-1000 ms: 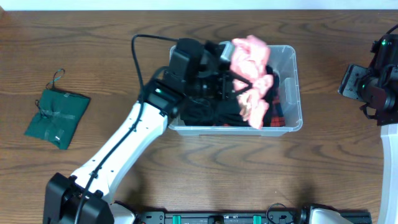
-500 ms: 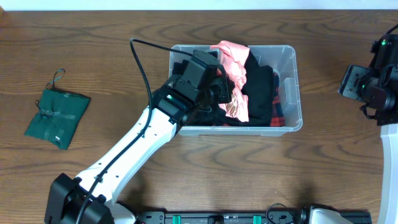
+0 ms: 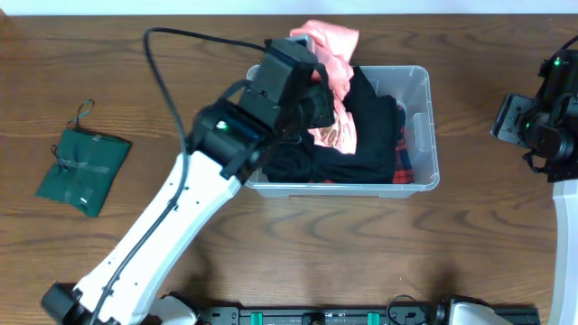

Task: Pack container
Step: 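Push the pink garment down into the bin with the left gripper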

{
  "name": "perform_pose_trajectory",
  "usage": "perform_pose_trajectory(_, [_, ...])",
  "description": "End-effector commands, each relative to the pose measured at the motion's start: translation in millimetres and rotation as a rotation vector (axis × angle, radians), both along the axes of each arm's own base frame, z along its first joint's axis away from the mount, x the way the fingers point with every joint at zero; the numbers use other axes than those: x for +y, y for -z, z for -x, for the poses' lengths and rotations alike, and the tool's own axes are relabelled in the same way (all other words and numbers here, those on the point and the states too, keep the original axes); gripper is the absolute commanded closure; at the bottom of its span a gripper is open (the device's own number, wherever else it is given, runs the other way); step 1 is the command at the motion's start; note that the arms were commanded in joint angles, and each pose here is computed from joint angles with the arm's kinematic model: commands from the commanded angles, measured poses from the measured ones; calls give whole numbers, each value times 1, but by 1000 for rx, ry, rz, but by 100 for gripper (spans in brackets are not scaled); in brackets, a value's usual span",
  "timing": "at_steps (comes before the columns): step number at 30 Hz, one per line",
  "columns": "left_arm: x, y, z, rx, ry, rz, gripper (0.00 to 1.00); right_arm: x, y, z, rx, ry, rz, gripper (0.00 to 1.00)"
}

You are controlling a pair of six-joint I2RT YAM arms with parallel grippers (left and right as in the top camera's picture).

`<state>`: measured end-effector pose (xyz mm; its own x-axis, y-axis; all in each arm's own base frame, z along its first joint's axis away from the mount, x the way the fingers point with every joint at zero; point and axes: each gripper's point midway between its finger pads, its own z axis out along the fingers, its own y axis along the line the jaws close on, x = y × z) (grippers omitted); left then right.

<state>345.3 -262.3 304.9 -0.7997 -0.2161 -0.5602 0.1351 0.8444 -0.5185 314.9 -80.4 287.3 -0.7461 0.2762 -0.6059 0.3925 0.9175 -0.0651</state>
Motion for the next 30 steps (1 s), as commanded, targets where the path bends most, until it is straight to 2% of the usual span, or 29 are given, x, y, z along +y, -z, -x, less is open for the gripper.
perform_pose_trajectory(1, [27,-17,-5,-17,-163,-13,94,-3,0,1,4,5,13,32])
perform_pose_trajectory(6, [22,16,-9,84,-217,-44,94,-3,0,0,2,5,13,32])
perform_pose_trajectory(14, [-1,114,-27,288,-248,-160,94,-3,0,1,5,4,12,32])
perform_pose_trajectory(21, [-19,176,-28,379,-207,-246,94,-3,0,1,5,4,12,32])
perform_pose_trajectory(22, [-27,179,-28,378,-151,-241,91,-3,0,1,5,4,12,32])
perform_pose_trajectory(23, [-35,177,-27,371,-99,-224,77,-3,0,1,5,4,12,32])
perform_pose_trajectory(27, [-51,155,-24,332,6,-153,67,-3,0,1,5,4,12,32])
perform_pose_trajectory(30, [-51,126,-22,269,39,-128,45,-3,0,1,5,4,12,32])
